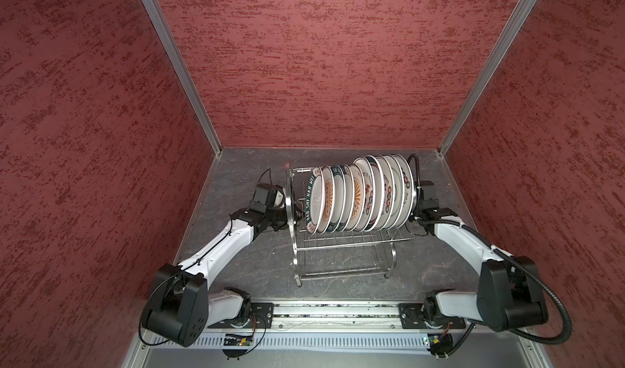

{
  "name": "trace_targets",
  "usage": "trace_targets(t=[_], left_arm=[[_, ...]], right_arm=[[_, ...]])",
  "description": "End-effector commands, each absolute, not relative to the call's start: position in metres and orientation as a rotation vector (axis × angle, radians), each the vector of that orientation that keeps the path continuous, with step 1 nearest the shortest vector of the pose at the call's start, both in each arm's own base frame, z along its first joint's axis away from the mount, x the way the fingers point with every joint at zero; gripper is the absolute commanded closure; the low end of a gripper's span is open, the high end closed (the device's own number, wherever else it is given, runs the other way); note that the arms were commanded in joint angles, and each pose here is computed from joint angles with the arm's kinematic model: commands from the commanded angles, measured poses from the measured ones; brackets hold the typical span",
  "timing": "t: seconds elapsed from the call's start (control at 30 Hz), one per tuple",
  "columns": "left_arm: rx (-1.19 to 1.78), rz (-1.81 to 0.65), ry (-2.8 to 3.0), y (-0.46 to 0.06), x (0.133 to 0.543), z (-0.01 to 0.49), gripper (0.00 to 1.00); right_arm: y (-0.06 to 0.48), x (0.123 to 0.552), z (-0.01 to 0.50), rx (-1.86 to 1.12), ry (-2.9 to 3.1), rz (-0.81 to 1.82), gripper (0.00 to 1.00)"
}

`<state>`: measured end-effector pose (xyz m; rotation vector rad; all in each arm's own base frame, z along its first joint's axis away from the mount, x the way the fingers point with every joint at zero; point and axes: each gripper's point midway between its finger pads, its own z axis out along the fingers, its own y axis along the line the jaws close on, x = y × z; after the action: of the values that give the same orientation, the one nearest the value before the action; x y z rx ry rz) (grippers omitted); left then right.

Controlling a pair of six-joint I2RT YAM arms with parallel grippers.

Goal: Unload the plates from the dish rack
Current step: Move the dish rack to the top-center of the table.

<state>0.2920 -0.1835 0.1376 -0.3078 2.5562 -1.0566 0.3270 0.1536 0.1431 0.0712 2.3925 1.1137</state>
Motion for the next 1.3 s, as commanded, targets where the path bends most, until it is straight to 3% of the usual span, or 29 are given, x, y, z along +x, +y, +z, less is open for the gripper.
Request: trace_targets(t=[0.0, 0.6, 1.27], left_arm=[[-0.245, -1.054, 2.517, -0.189, 0.304, 0.147, 0.68], [-0.201, -0.981, 2.493, -0.187, 0.322, 0.148, 0.82], [-0.175, -0.934, 2.45, -0.188, 0.345, 0.159, 0.9]], right_arm=[[0.156, 0.344, 0.164, 0.013, 2.306, 1.085, 0.71], [0.152, 0.364, 0.171, -0.014, 2.213, 1.017, 0.85], [0.142, 0.376, 0.197, -0.071, 2.075, 0.891, 0.89]])
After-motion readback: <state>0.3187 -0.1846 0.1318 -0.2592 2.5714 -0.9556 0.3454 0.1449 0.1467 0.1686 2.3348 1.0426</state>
